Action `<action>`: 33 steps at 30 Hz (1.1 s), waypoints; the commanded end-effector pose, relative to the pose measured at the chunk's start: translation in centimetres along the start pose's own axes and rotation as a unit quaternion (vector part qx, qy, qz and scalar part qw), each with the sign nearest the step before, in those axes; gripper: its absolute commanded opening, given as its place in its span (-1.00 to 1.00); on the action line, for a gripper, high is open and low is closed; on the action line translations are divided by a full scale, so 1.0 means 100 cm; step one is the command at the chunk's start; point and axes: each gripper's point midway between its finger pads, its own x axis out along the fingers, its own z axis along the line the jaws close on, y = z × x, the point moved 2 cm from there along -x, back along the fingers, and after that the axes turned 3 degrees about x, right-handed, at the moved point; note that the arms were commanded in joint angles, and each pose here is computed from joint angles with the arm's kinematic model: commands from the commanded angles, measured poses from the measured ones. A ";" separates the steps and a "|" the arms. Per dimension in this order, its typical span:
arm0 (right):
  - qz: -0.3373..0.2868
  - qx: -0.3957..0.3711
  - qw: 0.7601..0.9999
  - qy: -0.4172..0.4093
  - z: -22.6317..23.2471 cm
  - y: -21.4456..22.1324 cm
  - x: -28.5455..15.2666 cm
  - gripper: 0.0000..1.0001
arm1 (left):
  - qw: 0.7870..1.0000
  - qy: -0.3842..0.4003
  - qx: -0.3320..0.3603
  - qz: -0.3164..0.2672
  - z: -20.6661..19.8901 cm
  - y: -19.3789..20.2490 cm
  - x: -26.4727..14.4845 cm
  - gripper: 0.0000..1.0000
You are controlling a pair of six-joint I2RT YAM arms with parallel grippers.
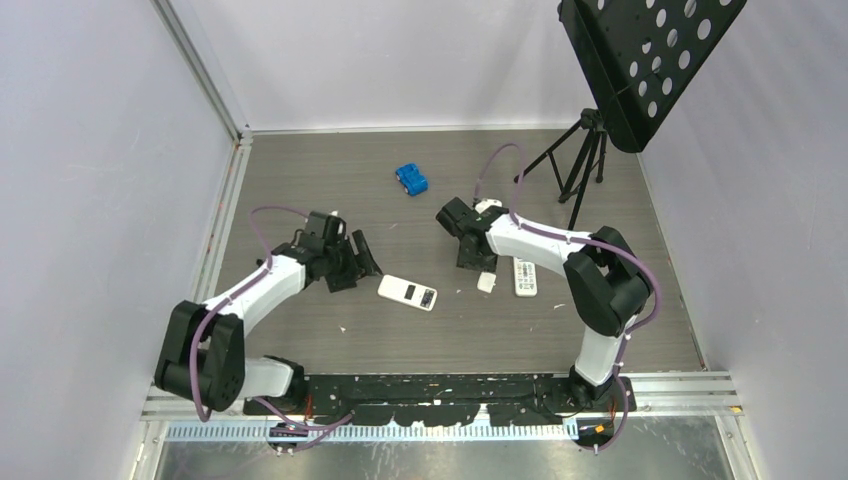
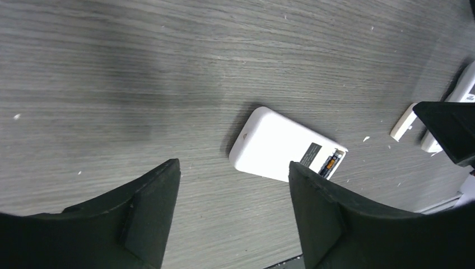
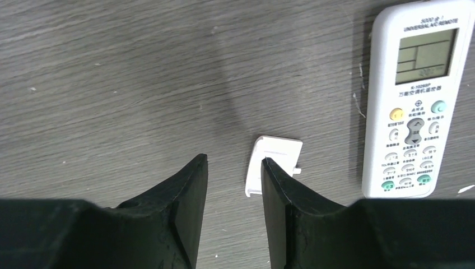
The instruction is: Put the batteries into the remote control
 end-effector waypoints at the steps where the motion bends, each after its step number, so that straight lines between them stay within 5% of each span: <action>1: -0.022 0.029 0.999 0.018 -0.010 -0.005 -0.002 -0.07 | 1.000 0.021 0.008 -0.013 -0.014 -0.006 0.011 0.37; 8: -0.010 0.033 0.999 0.024 -0.014 0.005 0.004 -0.17 | 0.998 0.039 0.046 -0.002 -0.036 0.004 0.007 0.09; 19: 0.007 0.041 0.999 0.008 -0.009 0.014 0.017 -0.73 | 0.981 0.149 0.109 0.056 -0.110 0.040 0.003 -0.42; 33: 0.018 0.040 0.999 0.002 -0.012 0.022 0.025 -0.80 | 0.975 0.142 0.128 0.114 -0.134 0.078 0.048 -0.70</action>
